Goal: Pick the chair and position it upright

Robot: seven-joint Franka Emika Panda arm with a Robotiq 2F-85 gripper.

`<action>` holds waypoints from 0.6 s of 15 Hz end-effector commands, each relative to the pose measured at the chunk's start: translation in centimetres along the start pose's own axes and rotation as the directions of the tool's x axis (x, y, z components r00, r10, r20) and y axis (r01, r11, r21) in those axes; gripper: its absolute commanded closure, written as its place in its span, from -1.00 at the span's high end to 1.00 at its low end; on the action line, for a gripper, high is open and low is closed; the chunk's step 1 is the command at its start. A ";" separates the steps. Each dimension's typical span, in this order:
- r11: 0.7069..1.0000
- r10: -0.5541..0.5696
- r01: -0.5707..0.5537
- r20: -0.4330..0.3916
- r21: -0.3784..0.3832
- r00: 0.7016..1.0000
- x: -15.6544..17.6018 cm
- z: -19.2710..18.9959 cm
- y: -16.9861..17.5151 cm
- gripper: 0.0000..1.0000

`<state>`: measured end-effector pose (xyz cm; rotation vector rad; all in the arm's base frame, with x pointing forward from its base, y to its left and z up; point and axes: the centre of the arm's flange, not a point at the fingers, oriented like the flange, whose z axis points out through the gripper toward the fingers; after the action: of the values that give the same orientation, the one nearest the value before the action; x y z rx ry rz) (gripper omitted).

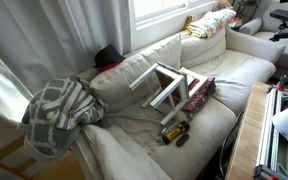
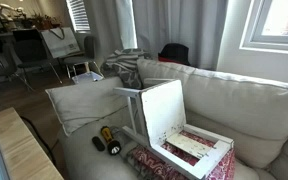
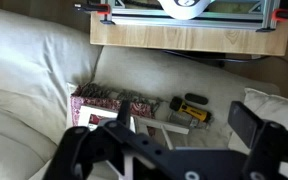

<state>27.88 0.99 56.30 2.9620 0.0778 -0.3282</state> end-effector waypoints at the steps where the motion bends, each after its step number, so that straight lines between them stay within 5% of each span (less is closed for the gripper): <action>1: 1.000 0.000 0.000 0.000 0.000 1.000 0.0 0.0 0.0 1.00; 3: 1.000 0.000 0.000 0.000 0.000 1.000 0.0 0.0 0.0 1.00; 9: 0.992 -0.011 0.013 -0.015 0.122 1.000 10.0 4.2 7.8 1.00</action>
<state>31.72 -3.31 54.30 3.0579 0.0530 -0.3008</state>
